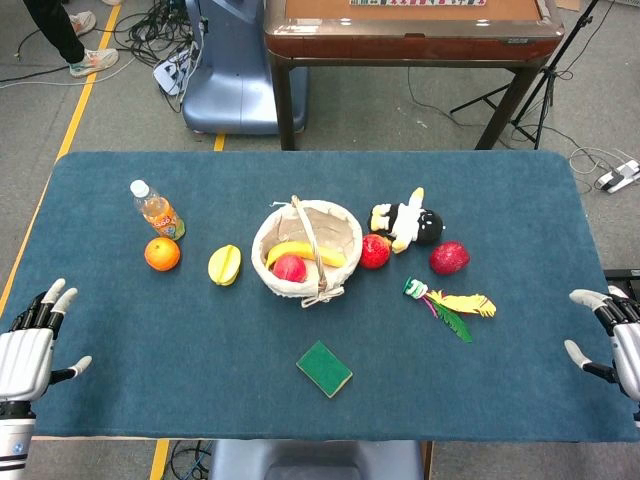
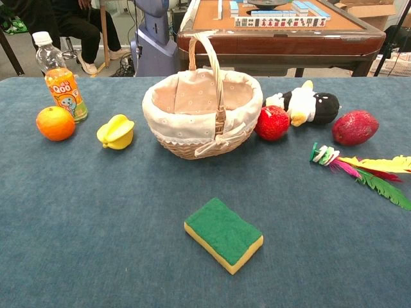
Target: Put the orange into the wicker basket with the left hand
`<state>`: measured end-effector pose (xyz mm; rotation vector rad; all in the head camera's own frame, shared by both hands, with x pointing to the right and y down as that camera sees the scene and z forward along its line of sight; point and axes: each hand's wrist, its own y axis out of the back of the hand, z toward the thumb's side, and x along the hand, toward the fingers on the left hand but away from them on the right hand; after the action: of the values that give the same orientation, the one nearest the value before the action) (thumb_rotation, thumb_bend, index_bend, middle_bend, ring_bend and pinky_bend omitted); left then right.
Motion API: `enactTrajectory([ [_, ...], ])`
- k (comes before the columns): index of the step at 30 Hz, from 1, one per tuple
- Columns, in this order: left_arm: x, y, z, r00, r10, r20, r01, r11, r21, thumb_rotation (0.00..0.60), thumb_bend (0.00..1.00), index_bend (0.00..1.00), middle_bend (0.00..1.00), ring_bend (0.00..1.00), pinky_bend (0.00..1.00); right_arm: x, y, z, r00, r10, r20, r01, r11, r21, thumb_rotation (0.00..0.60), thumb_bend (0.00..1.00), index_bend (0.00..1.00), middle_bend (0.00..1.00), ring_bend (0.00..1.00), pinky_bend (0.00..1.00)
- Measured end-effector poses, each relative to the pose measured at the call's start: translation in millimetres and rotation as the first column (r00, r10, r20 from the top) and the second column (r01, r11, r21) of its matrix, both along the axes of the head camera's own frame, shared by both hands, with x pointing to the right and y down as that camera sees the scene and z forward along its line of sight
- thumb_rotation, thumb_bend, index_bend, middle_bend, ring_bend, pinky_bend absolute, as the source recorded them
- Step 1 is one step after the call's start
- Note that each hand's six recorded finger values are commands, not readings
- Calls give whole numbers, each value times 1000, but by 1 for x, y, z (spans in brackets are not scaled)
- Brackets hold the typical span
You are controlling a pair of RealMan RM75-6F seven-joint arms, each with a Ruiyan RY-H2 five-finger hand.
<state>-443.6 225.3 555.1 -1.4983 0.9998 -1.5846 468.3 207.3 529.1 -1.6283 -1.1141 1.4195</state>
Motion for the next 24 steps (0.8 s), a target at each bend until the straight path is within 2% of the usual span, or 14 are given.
enactTrajectory([
  [6,1,-2,-1,1000,5,-3,-5,1000,5,600,116,131,31,93,210,1,1,-2,1000,2,-2,-2,1000,5,600,252,268,278,214,239],
  [15,7,-16,1,999,28,-26,-28,1000,15,600,116,131,31,94,208,4,-2,-7,1000,7,-9,-7,1000,19,600,252,268,278,214,239],
  [24,18,-43,27,995,53,-89,-58,996,-61,600,116,131,31,94,208,-1,-6,-17,1000,-12,-14,13,999,43,600,252,268,278,214,239],
])
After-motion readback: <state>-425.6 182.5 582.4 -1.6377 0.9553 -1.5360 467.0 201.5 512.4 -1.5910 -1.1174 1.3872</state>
